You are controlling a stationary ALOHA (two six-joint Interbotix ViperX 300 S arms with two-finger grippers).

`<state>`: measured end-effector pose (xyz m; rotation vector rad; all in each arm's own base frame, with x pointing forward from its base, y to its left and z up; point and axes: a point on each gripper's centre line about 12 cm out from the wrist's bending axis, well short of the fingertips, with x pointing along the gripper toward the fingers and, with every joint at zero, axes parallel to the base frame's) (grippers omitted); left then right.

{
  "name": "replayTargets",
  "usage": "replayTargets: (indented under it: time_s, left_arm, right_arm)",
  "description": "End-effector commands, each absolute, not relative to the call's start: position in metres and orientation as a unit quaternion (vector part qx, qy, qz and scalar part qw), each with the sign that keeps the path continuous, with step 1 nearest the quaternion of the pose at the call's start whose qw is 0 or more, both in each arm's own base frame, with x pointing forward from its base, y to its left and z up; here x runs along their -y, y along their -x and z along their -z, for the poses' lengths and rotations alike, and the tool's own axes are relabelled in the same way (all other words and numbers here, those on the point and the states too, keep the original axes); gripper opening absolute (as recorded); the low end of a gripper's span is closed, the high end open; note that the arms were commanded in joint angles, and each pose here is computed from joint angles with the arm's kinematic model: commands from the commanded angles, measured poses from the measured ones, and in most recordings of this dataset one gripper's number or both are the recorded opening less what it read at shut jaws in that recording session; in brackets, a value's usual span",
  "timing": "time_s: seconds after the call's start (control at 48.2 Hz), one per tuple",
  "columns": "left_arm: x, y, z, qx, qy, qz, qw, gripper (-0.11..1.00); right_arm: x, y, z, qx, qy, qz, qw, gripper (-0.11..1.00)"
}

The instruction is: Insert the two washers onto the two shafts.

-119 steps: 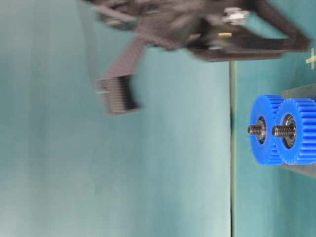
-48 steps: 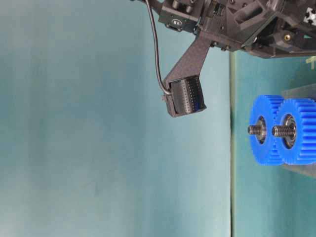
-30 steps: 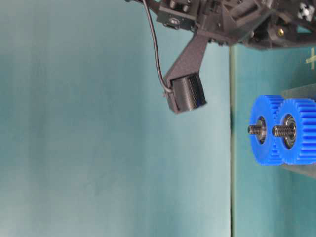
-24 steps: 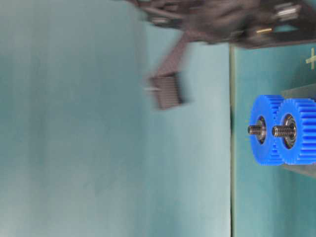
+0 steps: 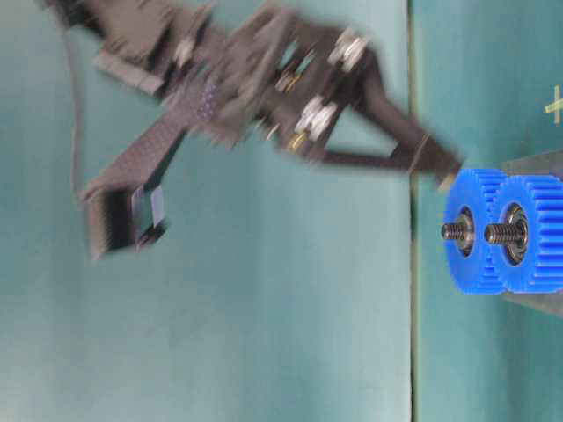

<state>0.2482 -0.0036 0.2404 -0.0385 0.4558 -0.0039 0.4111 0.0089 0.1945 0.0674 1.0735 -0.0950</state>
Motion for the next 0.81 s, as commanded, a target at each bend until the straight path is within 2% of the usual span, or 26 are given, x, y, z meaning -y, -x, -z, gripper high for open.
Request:
replayTargets:
  time_s: [0.0, 0.394, 0.789]
  left_arm:
    - [0.004, -0.251, -0.249, -0.212, 0.018, 0.003, 0.977, 0.0]
    - [0.005, -0.251, -0.25, -0.21, 0.019, 0.005, 0.977, 0.0]
    - [0.006, -0.25, -0.249, -0.213, 0.018, 0.006, 0.977, 0.0]
  right_arm:
    - [-0.011, -0.422, -0.211, -0.499, -0.021, 0.038, 0.866, 0.31]
    - [-0.011, -0.446, -0.206, -0.511, 0.015, 0.02, 0.859, 0.31]
    - [-0.012, -0.45, -0.194, -0.524, 0.017, 0.02, 0.852, 0.31]
